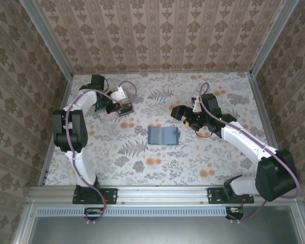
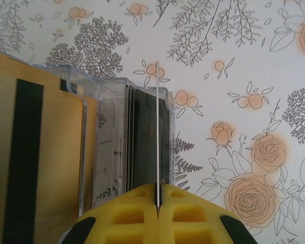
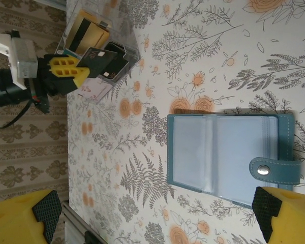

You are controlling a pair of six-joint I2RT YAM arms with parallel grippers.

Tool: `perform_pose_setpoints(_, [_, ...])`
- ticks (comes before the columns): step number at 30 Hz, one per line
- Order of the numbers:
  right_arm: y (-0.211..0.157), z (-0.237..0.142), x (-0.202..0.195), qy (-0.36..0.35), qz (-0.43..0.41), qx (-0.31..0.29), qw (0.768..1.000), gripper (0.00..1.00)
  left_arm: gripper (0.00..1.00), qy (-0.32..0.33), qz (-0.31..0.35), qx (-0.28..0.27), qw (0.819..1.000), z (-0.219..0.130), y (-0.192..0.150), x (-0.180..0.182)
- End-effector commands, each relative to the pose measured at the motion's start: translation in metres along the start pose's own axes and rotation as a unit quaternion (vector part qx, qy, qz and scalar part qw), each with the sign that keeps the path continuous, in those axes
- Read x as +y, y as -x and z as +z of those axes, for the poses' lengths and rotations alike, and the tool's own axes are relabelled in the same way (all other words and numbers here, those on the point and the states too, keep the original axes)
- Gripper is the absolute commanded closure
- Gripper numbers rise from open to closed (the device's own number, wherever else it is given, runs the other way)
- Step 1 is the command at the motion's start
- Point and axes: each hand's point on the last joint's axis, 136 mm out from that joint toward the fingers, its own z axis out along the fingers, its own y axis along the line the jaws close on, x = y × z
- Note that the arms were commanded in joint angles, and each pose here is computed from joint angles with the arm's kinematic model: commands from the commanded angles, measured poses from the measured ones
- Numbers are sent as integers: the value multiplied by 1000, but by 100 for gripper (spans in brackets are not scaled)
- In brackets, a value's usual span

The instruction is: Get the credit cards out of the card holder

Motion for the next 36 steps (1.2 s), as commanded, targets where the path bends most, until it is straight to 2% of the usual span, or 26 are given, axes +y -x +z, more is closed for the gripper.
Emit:
perform_pose_setpoints(1, [1, -1, 5, 17, 6, -2, 1000, 0, 100, -7, 20, 12, 1000, 2, -3, 3])
perform_pose_setpoints(16, [-2, 3, 6, 30, 13, 7, 999, 0, 97, -16, 19, 24, 999, 13, -8, 6])
perform_pose_setpoints(22, [-3, 3, 6, 32, 11, 7, 999, 0, 81, -19, 16, 30, 999, 7, -6, 7])
perform_pose_setpoints(26, [-3, 3, 6, 33, 11, 9, 999, 0, 74, -5, 22, 10, 1000, -6, 10, 12])
perform_pose_setpoints(31, [-3, 3, 5, 31, 11, 9, 999, 0, 72, 18, 28, -16, 999, -25, 29, 17])
perform_pose_setpoints(36, [-6, 4, -5, -3, 6, 14, 1000, 0, 70, 83, -8, -67, 994, -55, 59, 32])
